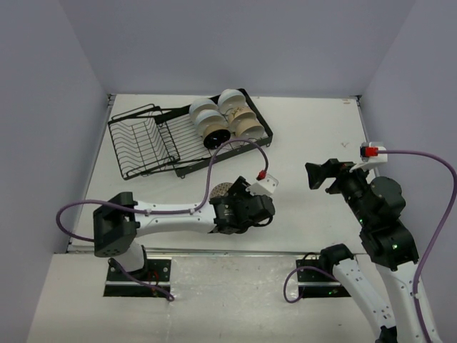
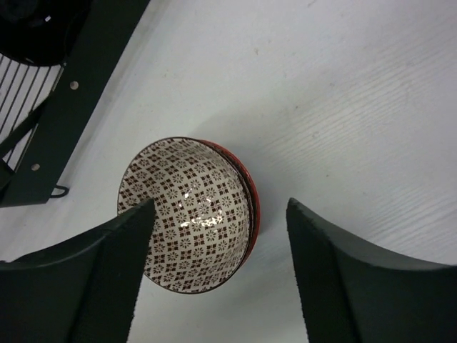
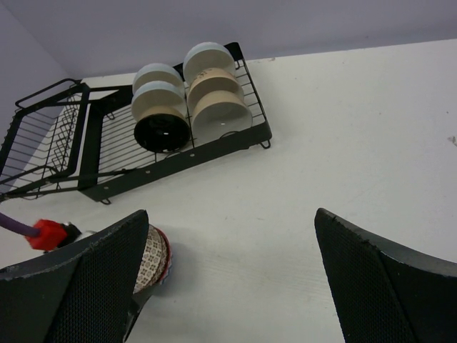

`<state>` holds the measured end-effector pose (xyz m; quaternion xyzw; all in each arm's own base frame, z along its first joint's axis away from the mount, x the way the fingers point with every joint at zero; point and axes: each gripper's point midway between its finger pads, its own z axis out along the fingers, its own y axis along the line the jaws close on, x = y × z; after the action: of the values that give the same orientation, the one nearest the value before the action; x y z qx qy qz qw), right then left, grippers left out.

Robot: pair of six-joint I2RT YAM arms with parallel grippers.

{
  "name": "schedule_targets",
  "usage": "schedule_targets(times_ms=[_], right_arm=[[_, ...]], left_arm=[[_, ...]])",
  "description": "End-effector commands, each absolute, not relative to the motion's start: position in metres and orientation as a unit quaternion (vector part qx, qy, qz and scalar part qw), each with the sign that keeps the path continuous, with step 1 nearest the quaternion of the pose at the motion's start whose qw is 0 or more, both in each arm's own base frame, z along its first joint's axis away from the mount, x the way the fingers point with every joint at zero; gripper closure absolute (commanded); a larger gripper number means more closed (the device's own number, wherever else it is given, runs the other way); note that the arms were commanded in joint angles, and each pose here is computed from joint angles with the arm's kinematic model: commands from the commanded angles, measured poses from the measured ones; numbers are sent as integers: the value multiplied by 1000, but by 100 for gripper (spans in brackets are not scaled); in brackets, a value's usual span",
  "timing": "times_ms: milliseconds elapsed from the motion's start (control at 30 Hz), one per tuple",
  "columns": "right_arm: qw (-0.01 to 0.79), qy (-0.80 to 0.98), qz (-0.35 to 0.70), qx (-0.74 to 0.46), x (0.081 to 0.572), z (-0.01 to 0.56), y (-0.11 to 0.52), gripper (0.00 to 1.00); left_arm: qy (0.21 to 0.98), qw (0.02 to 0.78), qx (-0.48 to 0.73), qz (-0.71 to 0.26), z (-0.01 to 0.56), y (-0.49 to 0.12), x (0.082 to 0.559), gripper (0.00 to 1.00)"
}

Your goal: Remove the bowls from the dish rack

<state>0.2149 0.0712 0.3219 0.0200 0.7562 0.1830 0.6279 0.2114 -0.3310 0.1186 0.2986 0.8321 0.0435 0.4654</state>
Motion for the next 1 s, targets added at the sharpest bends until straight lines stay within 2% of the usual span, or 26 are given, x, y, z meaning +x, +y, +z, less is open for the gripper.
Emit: schedule_targets(times_ms=[0, 67, 100, 133, 300, 433, 567, 633, 800, 933, 967], right_arm=[[638, 746, 193, 11, 216, 334, 75, 1], [638, 746, 192, 11, 216, 334, 75, 1], [638, 745, 192, 12, 216, 334, 75, 1], [637, 747, 191, 12, 217, 334, 75, 1], [630, 753, 192, 10, 221, 330, 78, 1], [620, 758, 205, 2, 222, 327, 84, 1], [611, 760, 220, 5, 225, 324, 90, 1], [597, 756, 268, -2, 226, 323, 108, 1], [549, 718, 425, 45, 245, 312, 155, 1], [528, 686, 486, 119, 283, 307, 168, 1], [545, 663, 498, 124, 293, 319, 169, 1]], left_arm=[[829, 504, 240, -28, 190, -341, 212, 17], [826, 519, 215, -52, 220, -340, 214, 9], [824, 525, 205, -58, 230, -339, 215, 3], [824, 533, 181, -62, 244, -334, 224, 1], [845, 520, 108, -64, 267, -295, 280, 0], [856, 511, 77, 14, 270, -255, 327, 0], [854, 518, 31, 44, 289, -227, 344, 0], [852, 522, -17, 37, 299, -197, 354, 0], [812, 570, -125, 14, 351, -116, 337, 0], [790, 598, -133, -6, 369, -84, 296, 0], [790, 600, -127, -11, 368, -82, 292, 0]])
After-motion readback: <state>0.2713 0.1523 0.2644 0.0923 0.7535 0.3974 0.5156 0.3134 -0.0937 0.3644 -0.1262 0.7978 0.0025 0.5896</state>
